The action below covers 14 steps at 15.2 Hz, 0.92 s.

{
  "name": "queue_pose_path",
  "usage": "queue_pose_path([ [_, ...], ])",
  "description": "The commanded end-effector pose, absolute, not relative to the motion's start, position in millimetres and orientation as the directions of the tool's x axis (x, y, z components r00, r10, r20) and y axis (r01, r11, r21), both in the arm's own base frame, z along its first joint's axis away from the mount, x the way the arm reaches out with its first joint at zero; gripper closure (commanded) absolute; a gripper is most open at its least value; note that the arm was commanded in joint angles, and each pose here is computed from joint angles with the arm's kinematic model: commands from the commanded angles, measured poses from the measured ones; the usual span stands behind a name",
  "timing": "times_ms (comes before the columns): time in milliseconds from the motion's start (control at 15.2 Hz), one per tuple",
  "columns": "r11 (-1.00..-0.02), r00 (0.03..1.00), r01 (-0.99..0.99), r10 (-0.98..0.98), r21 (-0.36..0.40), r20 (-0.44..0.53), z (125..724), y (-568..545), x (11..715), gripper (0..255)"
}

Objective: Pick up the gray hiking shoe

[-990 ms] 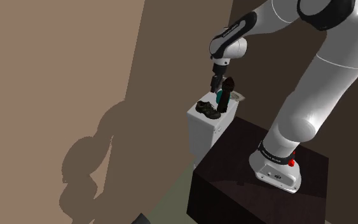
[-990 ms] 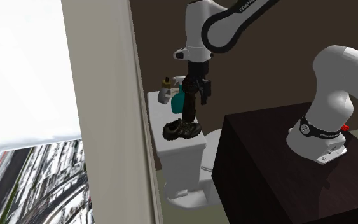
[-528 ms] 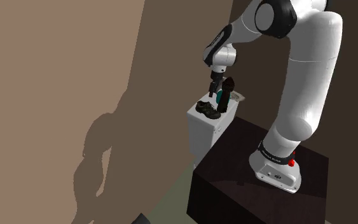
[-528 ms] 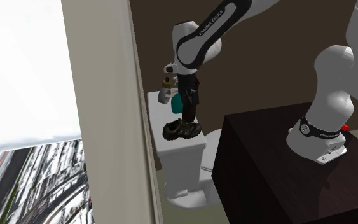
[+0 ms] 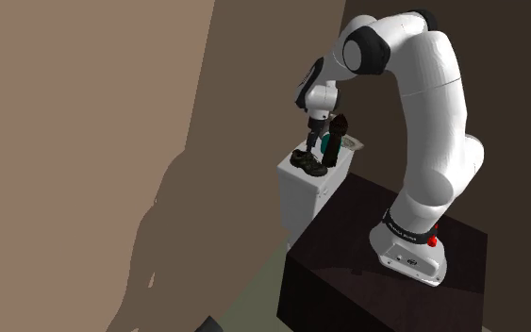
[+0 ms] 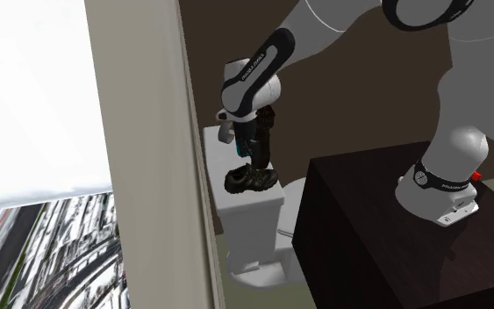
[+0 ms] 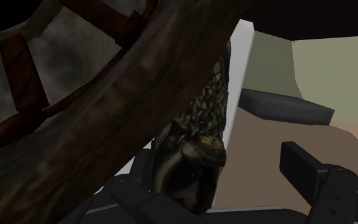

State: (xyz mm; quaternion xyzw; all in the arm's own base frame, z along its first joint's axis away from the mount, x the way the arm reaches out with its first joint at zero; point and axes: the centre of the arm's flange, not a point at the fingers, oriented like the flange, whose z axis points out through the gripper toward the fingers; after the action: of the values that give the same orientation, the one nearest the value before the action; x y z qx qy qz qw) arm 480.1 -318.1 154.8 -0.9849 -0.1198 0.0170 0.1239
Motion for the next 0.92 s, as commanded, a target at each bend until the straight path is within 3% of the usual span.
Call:
queue_pose_path([
  [0,-0.939,0.97,0.234,0.242,-0.251,-0.003,140.3,-321.4,481.9,0],
  [462,-0.939,0.97,0.234,0.242,-0.251,-0.003,116.1,-321.4,481.9,0],
  [528,-0.939,0.97,0.234,0.242,-0.251,-0.003,116.2,-321.3,482.1,255],
  [858,-0.939,0.97,0.234,0.242,-0.251,-0.003,116.2,-321.3,482.3,255],
])
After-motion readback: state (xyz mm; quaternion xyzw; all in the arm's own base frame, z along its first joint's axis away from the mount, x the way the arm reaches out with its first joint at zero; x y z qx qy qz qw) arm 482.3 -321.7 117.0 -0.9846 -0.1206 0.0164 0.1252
